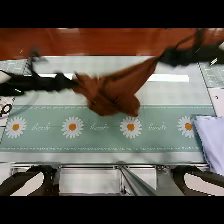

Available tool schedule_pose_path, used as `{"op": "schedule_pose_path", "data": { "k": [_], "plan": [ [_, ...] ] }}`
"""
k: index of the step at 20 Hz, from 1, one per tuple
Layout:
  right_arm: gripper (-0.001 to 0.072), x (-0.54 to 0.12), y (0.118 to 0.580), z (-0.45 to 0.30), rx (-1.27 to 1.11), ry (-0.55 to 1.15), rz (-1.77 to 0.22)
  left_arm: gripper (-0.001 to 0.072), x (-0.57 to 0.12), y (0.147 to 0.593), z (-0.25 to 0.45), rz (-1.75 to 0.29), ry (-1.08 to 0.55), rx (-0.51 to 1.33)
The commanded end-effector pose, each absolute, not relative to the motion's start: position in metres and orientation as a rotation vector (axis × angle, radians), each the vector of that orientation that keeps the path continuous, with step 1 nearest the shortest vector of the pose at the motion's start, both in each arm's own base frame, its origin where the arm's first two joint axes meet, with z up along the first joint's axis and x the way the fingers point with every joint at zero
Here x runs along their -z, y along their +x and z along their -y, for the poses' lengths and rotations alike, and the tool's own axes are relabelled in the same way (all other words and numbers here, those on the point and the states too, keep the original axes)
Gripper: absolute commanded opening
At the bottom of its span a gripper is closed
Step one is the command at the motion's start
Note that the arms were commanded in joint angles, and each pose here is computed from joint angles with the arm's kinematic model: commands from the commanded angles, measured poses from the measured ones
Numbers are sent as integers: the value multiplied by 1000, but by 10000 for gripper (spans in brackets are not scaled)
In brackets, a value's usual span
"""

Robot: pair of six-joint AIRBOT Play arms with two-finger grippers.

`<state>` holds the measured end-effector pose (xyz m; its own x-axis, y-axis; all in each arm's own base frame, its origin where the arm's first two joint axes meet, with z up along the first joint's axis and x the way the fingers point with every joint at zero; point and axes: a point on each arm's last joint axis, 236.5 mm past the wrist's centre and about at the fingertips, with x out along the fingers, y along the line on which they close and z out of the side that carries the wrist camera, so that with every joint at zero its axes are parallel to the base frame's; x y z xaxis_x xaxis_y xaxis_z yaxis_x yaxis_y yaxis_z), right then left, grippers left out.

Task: Fold the shirts.

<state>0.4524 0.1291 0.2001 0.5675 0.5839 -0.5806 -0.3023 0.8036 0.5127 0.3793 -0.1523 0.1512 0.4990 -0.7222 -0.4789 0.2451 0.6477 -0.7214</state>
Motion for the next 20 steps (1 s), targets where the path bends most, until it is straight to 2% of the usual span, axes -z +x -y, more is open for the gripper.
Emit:
{"op": "schedule_pose_path", "data": {
  "k": [1,5,8,11,14,17,20],
  "plan": [
    [40,-344,423,-105,-478,216,-538,21,-308,374,117,-491,-520,617],
    [40,-443,341,-99,-450,105,-288,21,-449,307,110,-146,-329,612],
    [40,-481,272,-83,-371,21,-165,21,-486,244,121,-46,-200,611],
    [40,-482,216,-76,-330,-20,-165,21,-453,203,135,-174,-95,626],
    [40,-446,187,-81,-355,-31,-315,21,-405,183,143,-360,-110,658],
    [40,-388,187,-93,-419,12,-507,21,-350,188,141,-517,-179,677],
    [40,-306,202,-111,-504,110,-722,22,-272,212,135,-721,-331,676]
  ]
}}
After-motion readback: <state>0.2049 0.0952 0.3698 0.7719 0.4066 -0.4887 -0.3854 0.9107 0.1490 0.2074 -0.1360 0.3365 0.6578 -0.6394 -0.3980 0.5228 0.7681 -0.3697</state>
